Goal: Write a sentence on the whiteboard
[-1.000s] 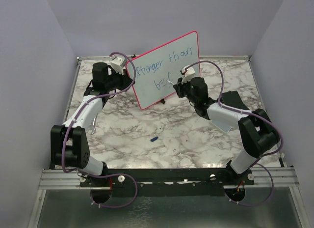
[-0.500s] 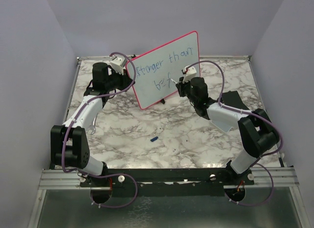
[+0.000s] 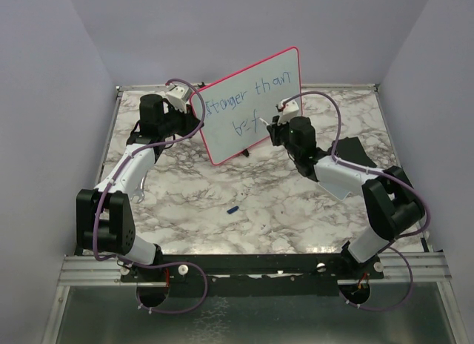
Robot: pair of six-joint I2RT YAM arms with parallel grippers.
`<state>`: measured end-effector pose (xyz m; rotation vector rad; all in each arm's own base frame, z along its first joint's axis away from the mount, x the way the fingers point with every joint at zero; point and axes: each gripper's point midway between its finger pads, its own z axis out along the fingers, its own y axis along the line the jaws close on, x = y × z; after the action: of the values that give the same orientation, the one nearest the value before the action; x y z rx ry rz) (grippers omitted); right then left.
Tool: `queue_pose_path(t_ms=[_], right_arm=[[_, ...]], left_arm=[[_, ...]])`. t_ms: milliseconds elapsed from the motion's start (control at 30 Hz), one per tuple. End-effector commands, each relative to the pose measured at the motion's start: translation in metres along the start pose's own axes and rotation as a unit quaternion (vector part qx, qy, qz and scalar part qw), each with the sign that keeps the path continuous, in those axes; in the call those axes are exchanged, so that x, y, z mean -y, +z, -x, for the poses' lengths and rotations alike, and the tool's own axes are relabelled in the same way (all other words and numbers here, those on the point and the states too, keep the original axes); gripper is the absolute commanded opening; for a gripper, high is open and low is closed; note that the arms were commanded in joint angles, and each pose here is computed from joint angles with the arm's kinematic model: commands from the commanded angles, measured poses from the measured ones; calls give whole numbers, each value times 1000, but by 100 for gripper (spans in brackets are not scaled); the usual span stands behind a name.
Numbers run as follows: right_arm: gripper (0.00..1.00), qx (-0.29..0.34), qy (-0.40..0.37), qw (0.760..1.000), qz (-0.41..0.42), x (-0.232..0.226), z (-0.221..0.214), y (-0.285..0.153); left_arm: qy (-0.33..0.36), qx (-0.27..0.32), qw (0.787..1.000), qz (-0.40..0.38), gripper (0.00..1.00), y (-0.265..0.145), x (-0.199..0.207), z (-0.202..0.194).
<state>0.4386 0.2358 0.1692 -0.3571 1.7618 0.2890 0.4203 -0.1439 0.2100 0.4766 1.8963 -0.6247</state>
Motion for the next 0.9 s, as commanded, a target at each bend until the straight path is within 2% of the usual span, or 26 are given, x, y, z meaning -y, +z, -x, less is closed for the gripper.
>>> queue_pose_path(t_ms=[0,167,433,600,800,867], right_arm=[[1,24,3,1000,-1,1,16,-11],[1,26,5,1000,-7,4,17,-17],[1,27,5,1000,-9,5,18,-20],[1,27,9,1000,-11,5,19,-21],[1,27,12,1000,-7,5,20,-27],[1,27,11,1000,-5,5,20,-28]], left_arm=[[1,-28,999,24,19,-2,-5,-14],[0,-28,999,27,32,-3,-7,-14],[-2,-28,999,29,37,-2,-7,-14],[0,-25,999,29,45,-4,-5,-12],[-2,-20,999,29,60,-7,-3,-9],[-1,-18,999,29,68,-8,-2,-8]])
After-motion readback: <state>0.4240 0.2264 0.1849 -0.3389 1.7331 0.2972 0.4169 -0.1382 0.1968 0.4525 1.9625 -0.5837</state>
